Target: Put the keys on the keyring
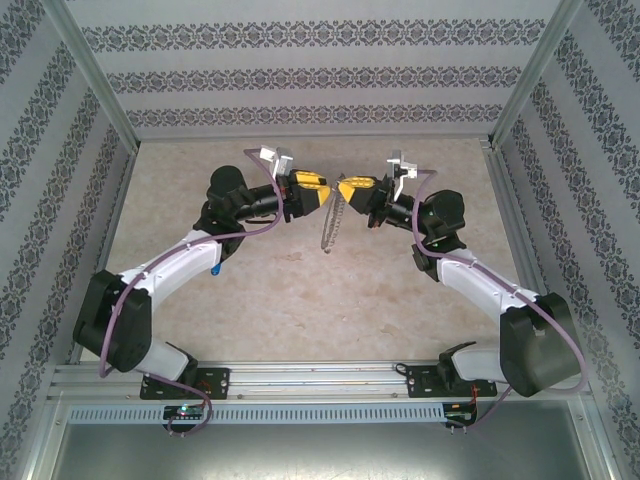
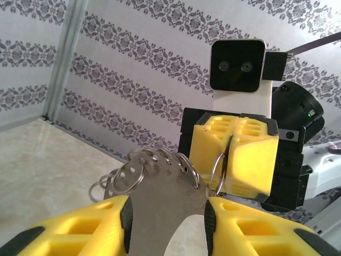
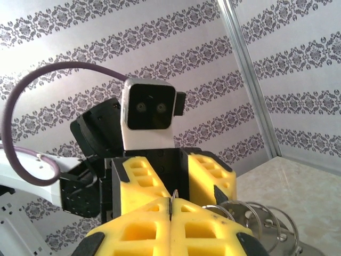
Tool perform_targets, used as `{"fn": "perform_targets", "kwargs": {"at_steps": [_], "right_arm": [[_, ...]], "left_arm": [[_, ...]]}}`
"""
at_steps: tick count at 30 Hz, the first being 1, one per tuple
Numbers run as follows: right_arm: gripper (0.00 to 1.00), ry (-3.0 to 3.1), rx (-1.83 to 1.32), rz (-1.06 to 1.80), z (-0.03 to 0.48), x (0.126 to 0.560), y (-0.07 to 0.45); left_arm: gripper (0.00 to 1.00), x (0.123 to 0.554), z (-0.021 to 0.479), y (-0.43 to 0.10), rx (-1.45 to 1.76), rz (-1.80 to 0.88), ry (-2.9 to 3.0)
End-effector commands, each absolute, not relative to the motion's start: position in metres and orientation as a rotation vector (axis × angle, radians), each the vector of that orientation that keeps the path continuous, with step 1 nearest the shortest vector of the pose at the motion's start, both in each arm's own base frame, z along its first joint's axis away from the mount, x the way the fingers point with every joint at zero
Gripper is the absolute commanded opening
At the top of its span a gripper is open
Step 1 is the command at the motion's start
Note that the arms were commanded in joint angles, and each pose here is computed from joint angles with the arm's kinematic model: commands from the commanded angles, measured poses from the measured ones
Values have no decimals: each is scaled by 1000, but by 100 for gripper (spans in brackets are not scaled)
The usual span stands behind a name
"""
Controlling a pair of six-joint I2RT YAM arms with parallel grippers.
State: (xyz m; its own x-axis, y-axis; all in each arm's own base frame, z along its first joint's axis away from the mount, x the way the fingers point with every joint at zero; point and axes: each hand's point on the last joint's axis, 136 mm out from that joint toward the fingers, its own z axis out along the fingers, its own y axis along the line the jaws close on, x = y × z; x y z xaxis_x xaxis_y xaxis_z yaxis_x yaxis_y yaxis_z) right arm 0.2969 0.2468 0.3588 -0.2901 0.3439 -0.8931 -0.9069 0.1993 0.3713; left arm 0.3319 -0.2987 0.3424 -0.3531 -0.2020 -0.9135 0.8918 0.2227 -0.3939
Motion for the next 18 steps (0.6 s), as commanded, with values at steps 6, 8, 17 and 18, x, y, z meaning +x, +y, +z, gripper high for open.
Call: {"fn": "perform_targets", "kwargs": {"at_steps": [6, 8, 17, 18], "right_arm": [[0, 1217, -641, 1383, 383, 293, 254], [0, 1219, -641, 1389, 382, 294, 255], [0, 1222, -639, 1392, 381, 295, 256], [0, 1222, -639, 1392, 381, 294, 256]], "left_arm": [[41, 315, 372, -304, 744, -1458, 1323], [40, 314, 373, -304, 744, -1465, 1313], [30, 314, 374, -306, 755, -1489, 1303], [31, 314, 374, -306, 753, -1488, 1301]]}}
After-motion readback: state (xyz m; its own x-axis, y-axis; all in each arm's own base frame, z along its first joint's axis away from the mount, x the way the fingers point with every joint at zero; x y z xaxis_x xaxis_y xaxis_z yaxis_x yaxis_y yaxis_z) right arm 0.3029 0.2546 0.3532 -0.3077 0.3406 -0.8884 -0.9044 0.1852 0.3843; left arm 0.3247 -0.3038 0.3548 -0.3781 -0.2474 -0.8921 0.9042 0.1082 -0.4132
